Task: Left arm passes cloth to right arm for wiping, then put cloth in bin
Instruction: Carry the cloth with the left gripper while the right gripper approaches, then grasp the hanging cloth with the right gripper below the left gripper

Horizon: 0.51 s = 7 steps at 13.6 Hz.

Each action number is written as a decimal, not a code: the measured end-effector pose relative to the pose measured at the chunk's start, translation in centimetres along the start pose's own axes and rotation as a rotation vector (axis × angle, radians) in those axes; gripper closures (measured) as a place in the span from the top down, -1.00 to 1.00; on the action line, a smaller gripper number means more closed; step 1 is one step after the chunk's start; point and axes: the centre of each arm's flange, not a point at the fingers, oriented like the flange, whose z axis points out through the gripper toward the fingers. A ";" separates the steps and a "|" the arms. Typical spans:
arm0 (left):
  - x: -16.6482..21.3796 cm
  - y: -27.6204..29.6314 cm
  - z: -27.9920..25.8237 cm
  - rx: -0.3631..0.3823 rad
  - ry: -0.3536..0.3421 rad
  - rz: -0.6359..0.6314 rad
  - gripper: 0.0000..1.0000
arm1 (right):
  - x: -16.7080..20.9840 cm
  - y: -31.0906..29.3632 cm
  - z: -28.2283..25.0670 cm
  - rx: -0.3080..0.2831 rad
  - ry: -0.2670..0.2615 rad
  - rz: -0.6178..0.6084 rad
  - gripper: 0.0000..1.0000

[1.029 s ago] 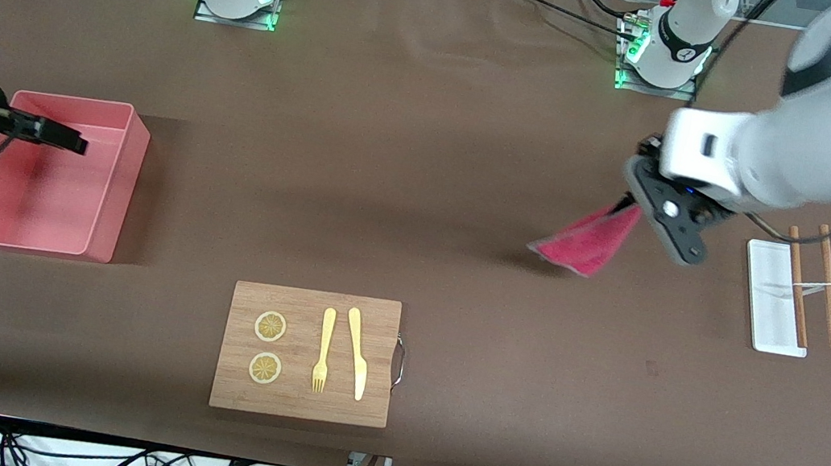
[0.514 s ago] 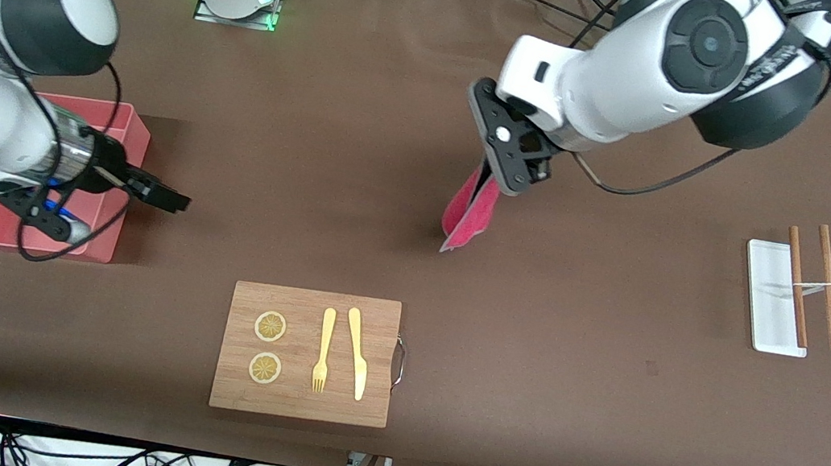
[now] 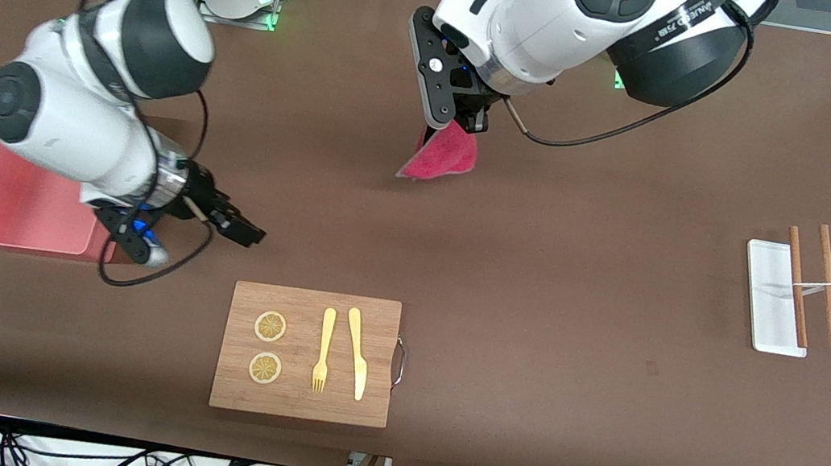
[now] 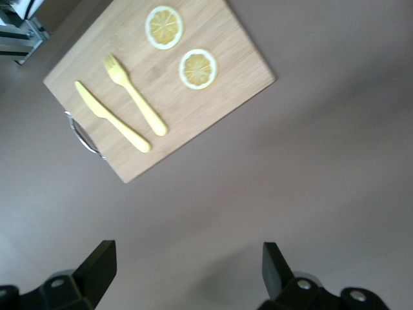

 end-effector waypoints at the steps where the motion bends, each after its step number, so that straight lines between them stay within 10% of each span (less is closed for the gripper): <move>1: 0.3 0.5 0.2 0.002 0.006 0.008 -0.97 | -1.2 -1.2 1.2 0.009 0.005 0.014 1.00; 7: 1.1 1.0 0.2 0.016 0.039 0.020 -0.97 | -6.2 -4.7 6.4 -0.016 -0.018 0.061 1.00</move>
